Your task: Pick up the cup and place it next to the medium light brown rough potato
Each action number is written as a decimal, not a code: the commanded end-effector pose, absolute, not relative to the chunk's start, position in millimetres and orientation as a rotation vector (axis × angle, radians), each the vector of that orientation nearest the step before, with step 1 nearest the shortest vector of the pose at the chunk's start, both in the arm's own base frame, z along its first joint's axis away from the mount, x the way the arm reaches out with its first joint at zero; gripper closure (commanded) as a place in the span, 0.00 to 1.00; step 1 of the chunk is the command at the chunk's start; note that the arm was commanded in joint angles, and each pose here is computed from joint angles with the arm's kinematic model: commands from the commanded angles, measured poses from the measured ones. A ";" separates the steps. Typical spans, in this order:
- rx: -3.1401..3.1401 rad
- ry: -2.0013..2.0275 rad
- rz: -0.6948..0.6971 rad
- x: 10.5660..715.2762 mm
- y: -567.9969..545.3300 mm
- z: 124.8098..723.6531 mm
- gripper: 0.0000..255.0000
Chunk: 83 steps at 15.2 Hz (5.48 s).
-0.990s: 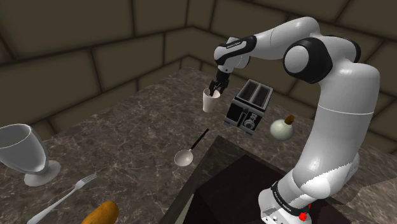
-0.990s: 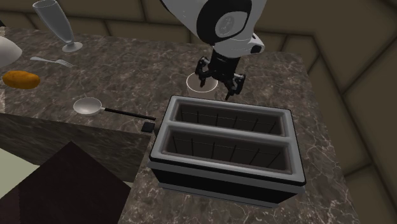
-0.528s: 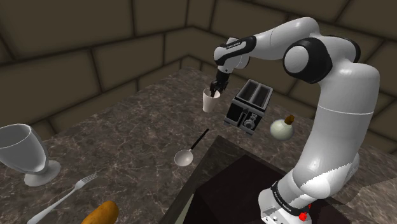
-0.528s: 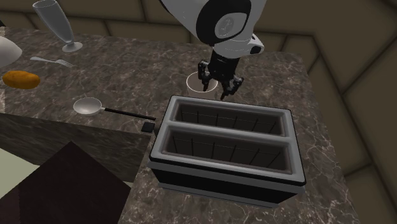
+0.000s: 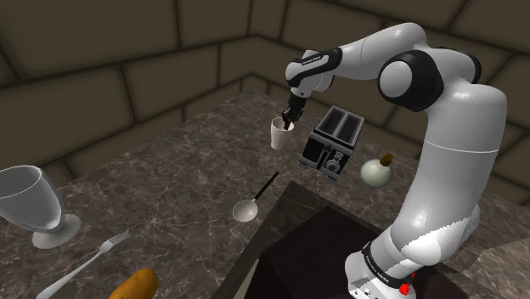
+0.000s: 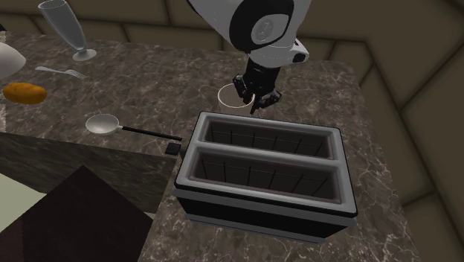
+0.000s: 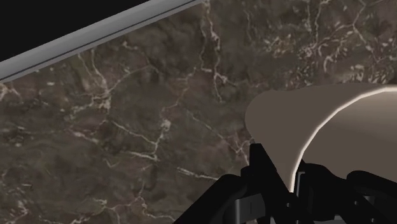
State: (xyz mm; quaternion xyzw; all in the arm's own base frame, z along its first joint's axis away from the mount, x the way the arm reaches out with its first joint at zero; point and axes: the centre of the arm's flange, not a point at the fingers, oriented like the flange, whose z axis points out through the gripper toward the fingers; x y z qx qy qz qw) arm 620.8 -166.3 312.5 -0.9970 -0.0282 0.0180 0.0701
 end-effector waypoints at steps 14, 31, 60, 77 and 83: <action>-2.999 -0.085 0.058 620.1 -166.1 379.9 1.00; -2.999 -0.085 0.058 620.1 -166.1 469.6 1.00; -2.999 -0.085 0.058 484.6 60.5 517.3 1.00; -2.999 -0.085 0.058 369.5 253.0 518.0 1.00; -2.999 -0.085 0.058 328.9 321.0 518.2 1.00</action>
